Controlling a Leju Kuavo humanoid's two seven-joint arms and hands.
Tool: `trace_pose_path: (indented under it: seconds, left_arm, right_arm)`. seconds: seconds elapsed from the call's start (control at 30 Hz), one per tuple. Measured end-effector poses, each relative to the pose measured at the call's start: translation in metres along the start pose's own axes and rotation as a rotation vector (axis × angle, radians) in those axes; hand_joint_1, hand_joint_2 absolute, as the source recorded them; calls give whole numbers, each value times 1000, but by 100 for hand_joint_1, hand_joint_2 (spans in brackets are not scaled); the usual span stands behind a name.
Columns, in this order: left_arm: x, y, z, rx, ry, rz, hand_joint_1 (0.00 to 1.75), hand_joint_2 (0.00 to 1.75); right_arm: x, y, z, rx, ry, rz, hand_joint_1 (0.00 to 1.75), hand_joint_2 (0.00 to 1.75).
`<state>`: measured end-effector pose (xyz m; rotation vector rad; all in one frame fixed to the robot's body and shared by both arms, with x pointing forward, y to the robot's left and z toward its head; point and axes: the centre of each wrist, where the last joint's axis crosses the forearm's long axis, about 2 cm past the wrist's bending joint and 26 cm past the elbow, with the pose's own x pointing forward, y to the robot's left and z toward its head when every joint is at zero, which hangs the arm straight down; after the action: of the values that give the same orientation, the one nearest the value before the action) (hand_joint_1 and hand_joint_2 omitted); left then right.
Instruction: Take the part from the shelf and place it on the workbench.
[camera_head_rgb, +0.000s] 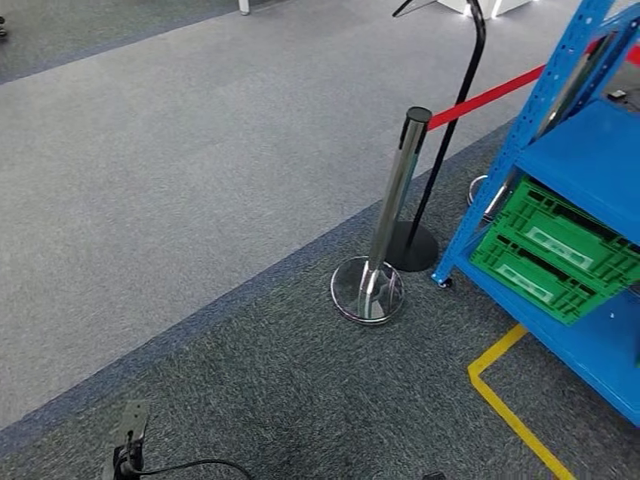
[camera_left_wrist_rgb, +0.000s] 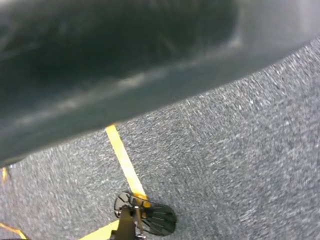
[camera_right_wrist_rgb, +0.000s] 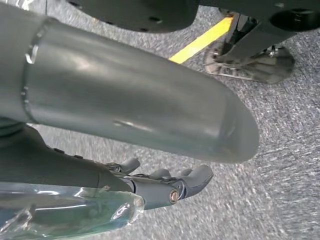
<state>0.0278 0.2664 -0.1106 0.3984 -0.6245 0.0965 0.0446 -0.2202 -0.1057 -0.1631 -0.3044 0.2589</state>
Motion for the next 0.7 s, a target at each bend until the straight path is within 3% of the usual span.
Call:
trace_pose_path:
  seconds: [0.7]
  left_arm:
    - [2,1,-2,6,-23,8,0,0]
  right_arm:
    - [1,0,0,1,-5,-1,0,0]
